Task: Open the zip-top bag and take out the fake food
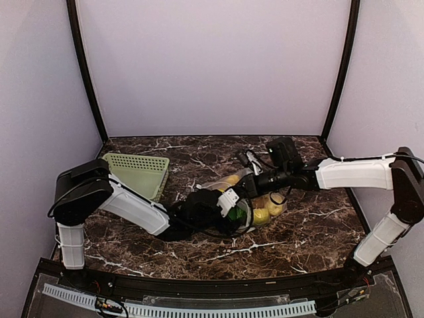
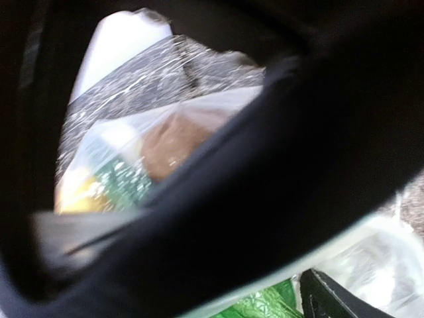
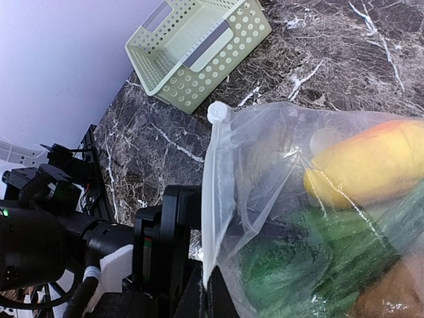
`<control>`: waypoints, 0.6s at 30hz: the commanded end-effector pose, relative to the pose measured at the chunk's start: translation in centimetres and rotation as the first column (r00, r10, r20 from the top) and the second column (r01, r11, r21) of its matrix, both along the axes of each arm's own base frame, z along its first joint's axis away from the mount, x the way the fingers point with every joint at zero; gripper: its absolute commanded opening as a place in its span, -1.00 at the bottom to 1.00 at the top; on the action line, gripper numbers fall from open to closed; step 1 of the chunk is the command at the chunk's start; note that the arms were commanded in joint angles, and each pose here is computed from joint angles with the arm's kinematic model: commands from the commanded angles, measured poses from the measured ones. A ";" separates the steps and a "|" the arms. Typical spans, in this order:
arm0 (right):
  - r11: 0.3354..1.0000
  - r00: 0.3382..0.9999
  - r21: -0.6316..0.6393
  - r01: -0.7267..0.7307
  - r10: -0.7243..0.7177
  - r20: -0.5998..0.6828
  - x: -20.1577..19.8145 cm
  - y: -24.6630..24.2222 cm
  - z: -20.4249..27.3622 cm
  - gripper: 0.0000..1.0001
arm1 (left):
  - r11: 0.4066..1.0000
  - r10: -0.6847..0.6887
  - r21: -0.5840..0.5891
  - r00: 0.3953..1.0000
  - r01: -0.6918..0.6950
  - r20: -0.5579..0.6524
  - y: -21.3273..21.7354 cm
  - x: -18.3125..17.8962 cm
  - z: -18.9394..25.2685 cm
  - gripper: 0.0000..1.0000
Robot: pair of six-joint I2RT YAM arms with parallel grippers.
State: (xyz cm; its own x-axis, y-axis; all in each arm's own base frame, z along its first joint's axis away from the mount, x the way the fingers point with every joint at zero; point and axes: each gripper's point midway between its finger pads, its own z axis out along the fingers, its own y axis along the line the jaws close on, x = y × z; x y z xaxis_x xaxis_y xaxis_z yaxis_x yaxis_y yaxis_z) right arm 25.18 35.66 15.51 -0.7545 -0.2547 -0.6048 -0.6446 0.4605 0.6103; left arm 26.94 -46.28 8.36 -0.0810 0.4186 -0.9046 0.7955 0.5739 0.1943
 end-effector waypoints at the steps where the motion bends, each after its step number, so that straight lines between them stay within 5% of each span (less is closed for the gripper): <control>1: 0.999 0.999 0.038 -0.035 0.035 0.019 -0.5 0.5 0.5 -1.00 | 0.977 0.168 0.122 0.984 -0.174 0.059 3.8 2.0 -1.5 0.84; 7: 0.999 0.999 0.027 -0.034 0.033 0.012 -0.8 -0.1 -0.1 -1.00 | 0.979 0.188 0.058 0.976 -0.195 0.107 4.9 2.0 1.8 0.55; 13: 0.999 0.999 0.030 -0.040 0.039 0.011 -1.0 -0.3 -0.2 -1.00 | 0.978 0.199 0.039 0.976 -0.203 0.084 6.0 2.7 2.4 0.02; 18: 0.998 0.999 0.043 -0.042 0.041 0.013 -0.7 -0.2 0.1 -1.00 | 0.992 0.101 0.066 0.993 -0.106 0.063 4.2 2.1 1.3 -0.08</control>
